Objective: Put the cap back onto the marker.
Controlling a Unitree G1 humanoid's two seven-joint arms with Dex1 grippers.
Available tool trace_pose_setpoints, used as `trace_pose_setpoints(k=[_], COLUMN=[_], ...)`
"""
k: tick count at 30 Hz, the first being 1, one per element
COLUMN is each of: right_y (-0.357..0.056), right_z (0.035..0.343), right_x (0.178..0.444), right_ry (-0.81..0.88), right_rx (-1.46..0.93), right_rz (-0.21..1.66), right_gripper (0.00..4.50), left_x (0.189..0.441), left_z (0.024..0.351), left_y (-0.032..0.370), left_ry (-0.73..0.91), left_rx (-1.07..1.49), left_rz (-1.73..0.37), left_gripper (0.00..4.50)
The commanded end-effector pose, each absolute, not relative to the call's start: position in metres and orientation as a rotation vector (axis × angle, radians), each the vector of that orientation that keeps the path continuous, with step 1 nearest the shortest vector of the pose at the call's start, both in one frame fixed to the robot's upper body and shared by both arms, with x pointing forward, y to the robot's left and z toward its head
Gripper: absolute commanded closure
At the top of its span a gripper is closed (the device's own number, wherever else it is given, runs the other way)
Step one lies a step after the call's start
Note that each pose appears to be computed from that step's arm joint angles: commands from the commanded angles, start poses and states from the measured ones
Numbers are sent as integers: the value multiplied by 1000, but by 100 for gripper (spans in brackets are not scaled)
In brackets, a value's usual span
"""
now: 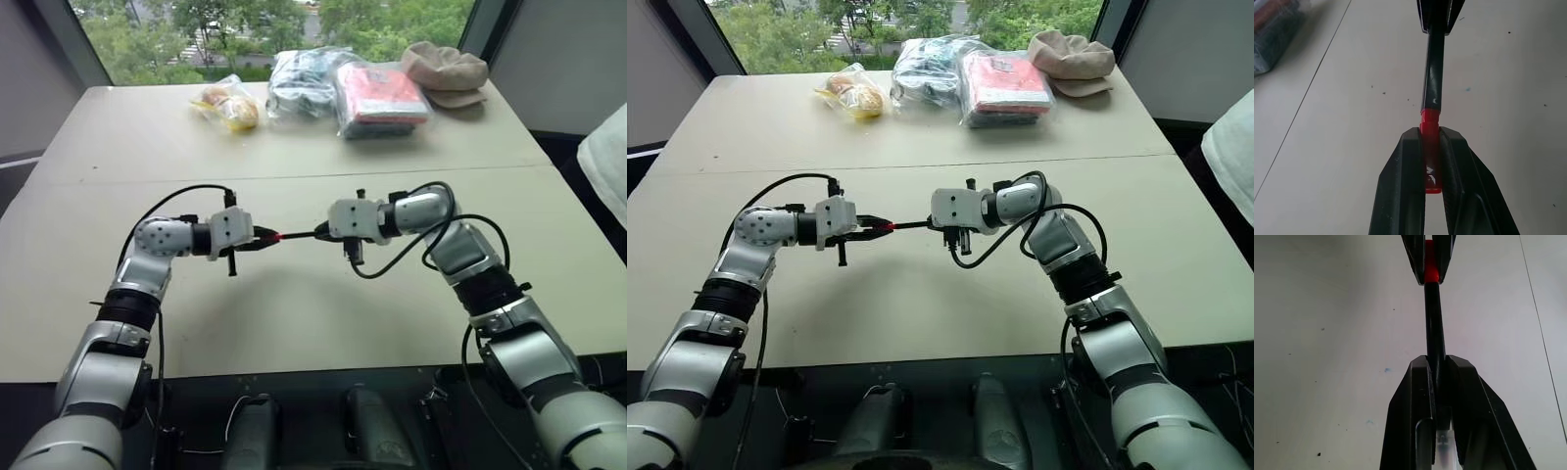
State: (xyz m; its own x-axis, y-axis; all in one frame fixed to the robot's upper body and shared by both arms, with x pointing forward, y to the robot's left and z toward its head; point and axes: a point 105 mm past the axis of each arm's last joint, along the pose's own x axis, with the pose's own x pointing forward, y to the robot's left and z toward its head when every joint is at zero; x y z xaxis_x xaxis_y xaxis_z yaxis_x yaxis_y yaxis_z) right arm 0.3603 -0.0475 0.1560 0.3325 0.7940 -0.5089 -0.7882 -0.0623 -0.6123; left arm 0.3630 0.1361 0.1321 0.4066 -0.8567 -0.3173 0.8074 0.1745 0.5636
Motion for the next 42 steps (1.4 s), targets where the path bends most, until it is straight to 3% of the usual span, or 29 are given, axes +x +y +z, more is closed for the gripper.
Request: trace_pose_setpoints(k=[1,14,32,42], right_y=[-15,-20,-15,-13], right_z=[176,177,176,173], right_x=[345,347,346,345], right_ry=[-165,-148,-152,-152], right_rx=[-1010,-990,-993,-1000], right_rz=[1389,1403,1420,1421], right_gripper=[444,444,444,444], left_x=[366,359,353,357], left_z=[165,174,169,175], left_y=[124,123,113,107], left_ry=[-233,-348,-231,-270], left_rx=[739,809,708,820], left_rz=[-1152,-1163,-1270,-1251], left_gripper=[450,450,450,450])
